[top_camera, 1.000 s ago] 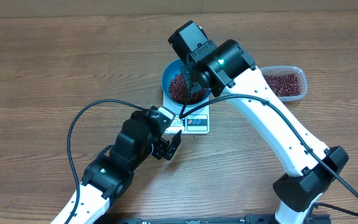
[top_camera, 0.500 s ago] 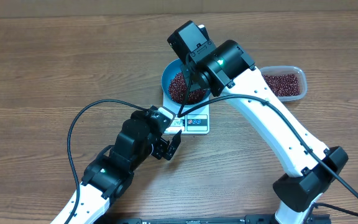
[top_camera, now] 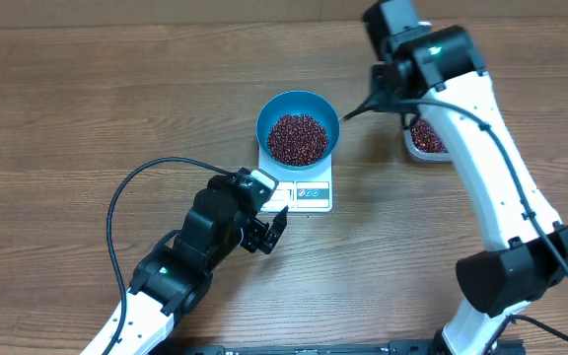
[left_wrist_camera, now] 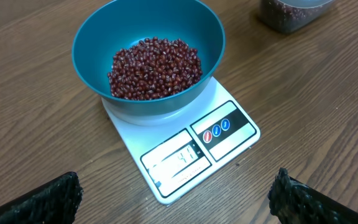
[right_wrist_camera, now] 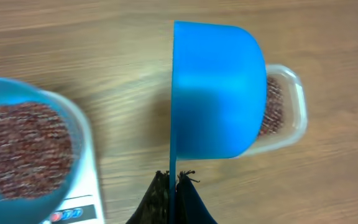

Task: Scoop item into bowl and weigh 150g on scale
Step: 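Move the empty scoop back right to the bean tub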

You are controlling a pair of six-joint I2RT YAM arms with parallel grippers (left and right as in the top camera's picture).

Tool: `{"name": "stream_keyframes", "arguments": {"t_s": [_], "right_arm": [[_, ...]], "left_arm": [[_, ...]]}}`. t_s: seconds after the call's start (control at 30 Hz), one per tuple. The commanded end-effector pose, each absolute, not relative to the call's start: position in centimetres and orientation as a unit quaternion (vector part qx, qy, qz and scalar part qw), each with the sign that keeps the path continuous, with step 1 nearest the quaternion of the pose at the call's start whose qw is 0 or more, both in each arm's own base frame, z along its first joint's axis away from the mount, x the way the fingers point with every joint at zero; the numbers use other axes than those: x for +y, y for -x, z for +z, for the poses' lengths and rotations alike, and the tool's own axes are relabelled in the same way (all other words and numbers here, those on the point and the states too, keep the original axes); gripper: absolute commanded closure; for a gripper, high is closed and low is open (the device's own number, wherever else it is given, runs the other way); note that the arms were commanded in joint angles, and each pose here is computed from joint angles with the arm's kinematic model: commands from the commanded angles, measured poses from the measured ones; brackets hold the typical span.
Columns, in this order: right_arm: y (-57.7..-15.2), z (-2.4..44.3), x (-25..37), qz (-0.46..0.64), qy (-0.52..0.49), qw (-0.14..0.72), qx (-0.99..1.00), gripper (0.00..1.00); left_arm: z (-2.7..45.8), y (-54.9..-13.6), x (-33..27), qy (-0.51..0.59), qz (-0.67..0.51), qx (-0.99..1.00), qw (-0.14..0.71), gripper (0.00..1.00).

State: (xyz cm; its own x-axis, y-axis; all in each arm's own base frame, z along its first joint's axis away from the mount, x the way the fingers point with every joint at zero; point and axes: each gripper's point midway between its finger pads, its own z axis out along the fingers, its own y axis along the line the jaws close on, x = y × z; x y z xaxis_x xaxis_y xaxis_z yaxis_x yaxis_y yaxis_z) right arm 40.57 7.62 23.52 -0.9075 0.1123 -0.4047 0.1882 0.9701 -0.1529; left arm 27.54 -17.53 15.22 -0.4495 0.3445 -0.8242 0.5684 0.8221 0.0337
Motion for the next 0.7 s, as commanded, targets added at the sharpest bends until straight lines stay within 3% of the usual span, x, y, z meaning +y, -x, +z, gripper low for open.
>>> {"name": "stream_keyframes", "arguments": {"t_s": [0.0, 0.2, 0.37, 0.67], "right_arm": [[-40.2, 25.7, 4.2, -0.103, -0.121, 0.215, 0.964, 0.96], [-39.7, 24.9, 1.0, -0.115, -0.168, 0.192, 0.960, 0.96], [-39.0, 21.2, 0.6, -0.132, -0.164, 0.151, 0.966, 0.96], [-39.8, 18.8, 0.4, -0.140, -0.165, 0.158, 0.963, 0.96]], "left_arm": [[15.1, -27.8, -17.2, -0.271, -0.116, 0.843, 0.450, 0.00], [15.1, -27.8, -17.2, -0.271, -0.116, 0.843, 0.450, 0.00], [15.1, -27.8, -17.2, -0.271, -0.116, 0.843, 0.450, 0.00], [15.1, -27.8, -17.2, -0.271, -0.116, 0.843, 0.450, 0.00]]}}
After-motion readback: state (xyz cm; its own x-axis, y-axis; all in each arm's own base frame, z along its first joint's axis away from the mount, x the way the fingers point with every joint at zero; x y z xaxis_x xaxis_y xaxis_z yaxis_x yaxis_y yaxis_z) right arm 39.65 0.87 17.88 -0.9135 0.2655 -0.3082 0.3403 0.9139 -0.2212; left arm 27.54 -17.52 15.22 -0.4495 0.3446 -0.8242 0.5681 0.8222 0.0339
